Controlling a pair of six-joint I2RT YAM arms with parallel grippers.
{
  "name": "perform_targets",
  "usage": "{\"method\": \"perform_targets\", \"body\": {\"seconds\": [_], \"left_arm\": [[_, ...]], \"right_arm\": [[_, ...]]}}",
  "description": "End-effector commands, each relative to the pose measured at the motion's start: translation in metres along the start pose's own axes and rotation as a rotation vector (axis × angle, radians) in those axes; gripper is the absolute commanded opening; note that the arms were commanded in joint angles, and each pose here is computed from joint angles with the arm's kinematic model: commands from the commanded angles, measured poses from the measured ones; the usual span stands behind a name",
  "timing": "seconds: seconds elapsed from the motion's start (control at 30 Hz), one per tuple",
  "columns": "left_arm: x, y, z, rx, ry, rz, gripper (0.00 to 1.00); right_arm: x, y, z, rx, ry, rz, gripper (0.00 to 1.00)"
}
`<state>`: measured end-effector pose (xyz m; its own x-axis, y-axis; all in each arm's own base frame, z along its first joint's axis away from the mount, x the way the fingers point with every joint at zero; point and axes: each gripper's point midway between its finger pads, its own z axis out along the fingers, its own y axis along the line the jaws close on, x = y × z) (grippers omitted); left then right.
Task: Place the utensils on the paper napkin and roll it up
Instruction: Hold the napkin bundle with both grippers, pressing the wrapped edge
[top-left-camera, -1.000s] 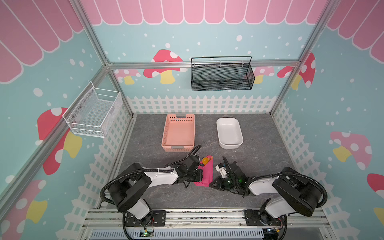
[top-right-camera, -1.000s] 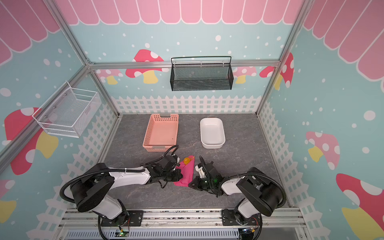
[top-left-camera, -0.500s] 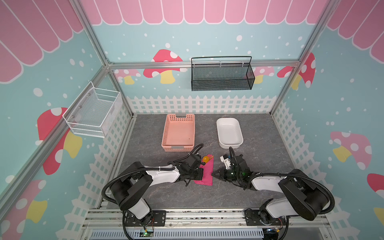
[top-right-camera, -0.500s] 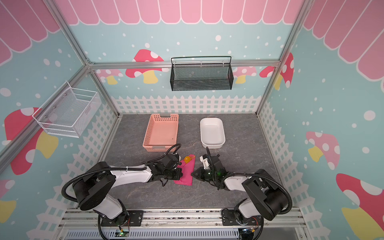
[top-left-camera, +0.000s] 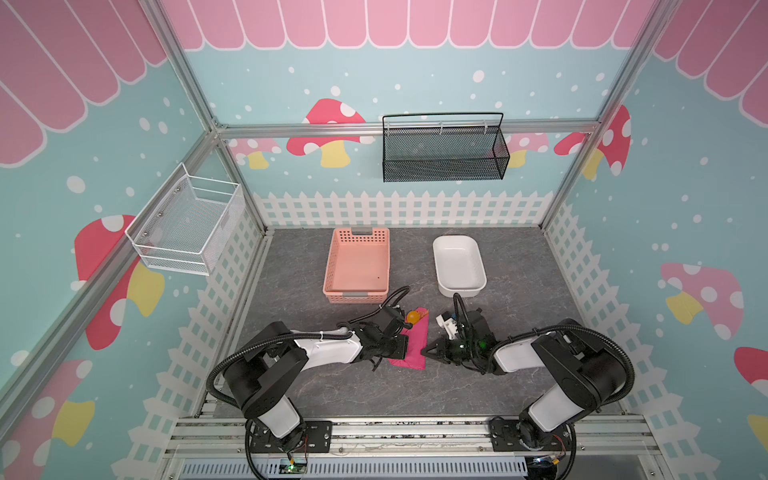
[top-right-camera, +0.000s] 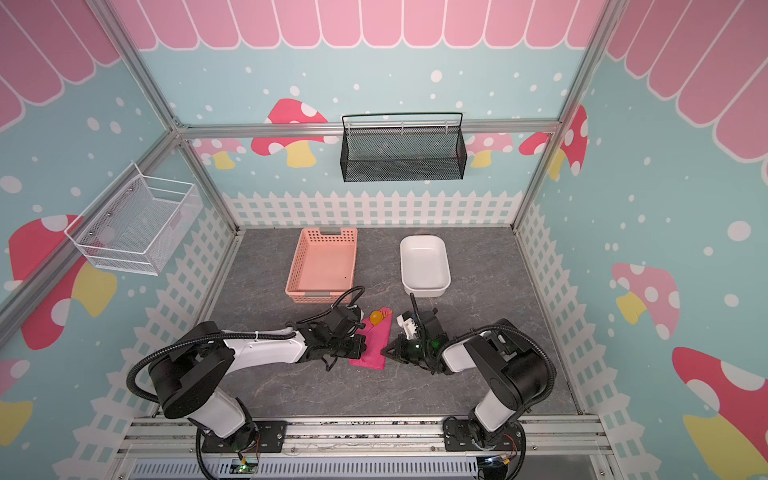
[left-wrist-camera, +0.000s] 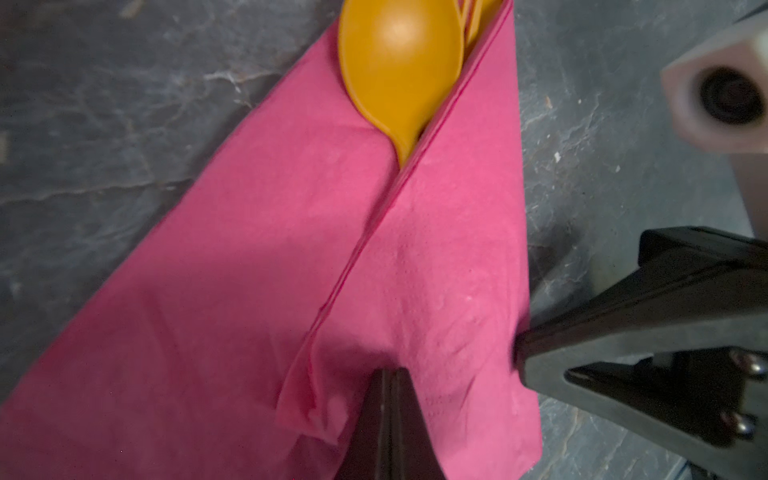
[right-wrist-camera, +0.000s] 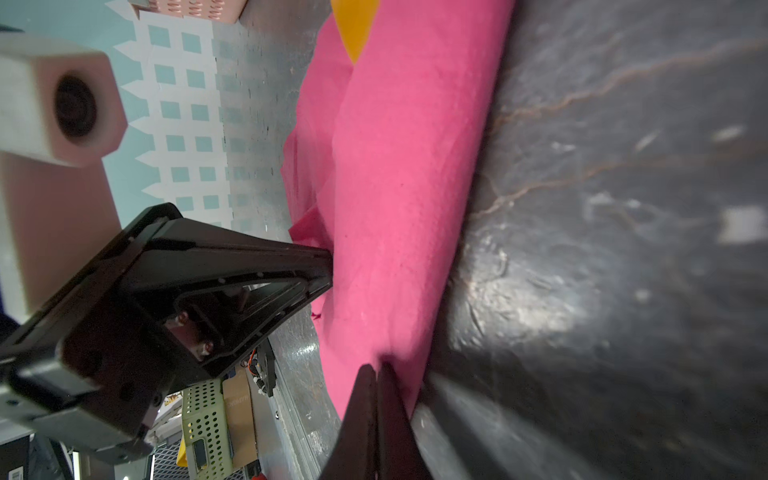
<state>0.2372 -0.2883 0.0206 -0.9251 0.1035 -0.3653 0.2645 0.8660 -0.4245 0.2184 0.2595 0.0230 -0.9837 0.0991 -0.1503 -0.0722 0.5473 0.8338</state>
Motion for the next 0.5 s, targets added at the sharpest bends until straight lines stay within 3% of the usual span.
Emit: {"method": "perform_targets", "body": {"seconds": [0.0,0.27,0.47], "left_arm": [[0.014,0.021,0.002,-0.081,0.042,0.001,0.04],[0.015,0.021,0.002,-0.081,0.046,0.002,0.04],[0.015,0.020,0.001,-0.077,0.044,0.002,0.04]], "right_arm": [[0.011,-0.029,0.000,0.110,0.015,0.052,0.04],[-0.018,0.012,-0.009,0.014,-0.075,-0.036,0.04],[-0.028,0.003,-0.005,0.047,-0.088,-0.026,0.04]]}}
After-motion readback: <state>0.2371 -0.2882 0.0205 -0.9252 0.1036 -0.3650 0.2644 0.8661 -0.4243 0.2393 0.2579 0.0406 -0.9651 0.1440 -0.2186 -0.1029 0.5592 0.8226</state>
